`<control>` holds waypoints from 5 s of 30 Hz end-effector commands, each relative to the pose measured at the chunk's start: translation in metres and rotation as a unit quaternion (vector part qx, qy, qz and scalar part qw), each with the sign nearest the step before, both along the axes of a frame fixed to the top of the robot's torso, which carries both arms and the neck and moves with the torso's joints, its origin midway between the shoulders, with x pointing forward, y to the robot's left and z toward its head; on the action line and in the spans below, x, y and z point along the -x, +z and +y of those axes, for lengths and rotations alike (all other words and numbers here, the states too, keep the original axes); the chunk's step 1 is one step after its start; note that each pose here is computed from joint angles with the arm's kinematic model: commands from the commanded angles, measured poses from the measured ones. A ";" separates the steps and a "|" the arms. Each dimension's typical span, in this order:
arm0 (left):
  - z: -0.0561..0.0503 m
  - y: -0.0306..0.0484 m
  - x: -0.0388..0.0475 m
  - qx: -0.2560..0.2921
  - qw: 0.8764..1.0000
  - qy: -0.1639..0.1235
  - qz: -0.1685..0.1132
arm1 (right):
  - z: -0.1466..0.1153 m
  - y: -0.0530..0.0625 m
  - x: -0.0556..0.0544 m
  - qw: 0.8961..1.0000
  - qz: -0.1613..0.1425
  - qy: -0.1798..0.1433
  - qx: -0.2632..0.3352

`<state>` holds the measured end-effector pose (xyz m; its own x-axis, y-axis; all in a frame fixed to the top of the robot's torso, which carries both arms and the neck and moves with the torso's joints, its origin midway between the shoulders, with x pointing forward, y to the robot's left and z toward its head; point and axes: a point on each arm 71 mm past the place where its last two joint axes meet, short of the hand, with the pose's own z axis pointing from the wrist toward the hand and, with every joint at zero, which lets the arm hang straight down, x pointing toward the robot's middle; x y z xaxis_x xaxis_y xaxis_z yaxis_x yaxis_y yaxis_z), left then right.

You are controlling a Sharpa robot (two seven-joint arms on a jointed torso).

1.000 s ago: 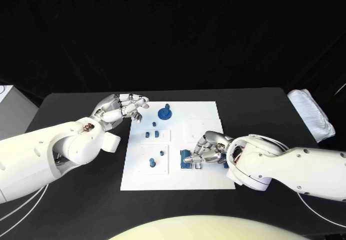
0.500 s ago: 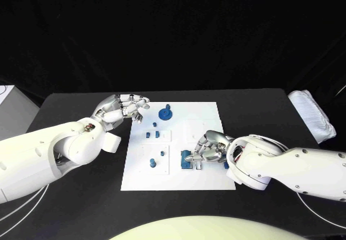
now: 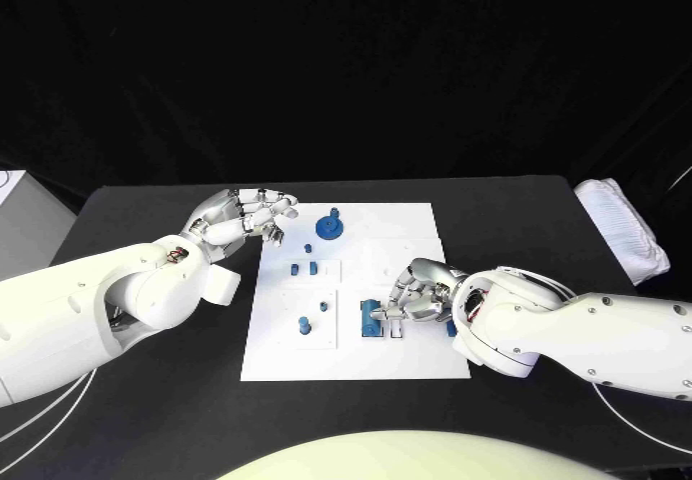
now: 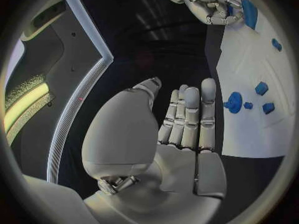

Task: Assemble the parts on the task board

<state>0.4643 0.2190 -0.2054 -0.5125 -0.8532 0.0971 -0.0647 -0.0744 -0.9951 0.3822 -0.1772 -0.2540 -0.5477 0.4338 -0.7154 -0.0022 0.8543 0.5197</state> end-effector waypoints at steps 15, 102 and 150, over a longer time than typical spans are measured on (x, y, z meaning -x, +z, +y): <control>-0.002 0.0004 0.0000 0.007 1.000 -0.008 0.001 | 0.001 0.011 0.002 0.995 -0.078 -0.004 -0.056; 0.001 -0.0004 -0.0002 0.003 1.000 -0.009 0.003 | 0.005 -0.005 0.003 0.999 -0.034 0.036 0.022; -0.003 0.0001 0.0008 0.005 1.000 -0.014 0.003 | -0.101 0.023 0.013 0.994 -0.078 -0.077 0.024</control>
<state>0.4647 0.2181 -0.2065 -0.5208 -0.8477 0.1012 -0.0761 -0.0720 -0.9945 0.3715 -0.2763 -0.2299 -0.3528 0.5164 -0.7803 0.0502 0.8432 0.5353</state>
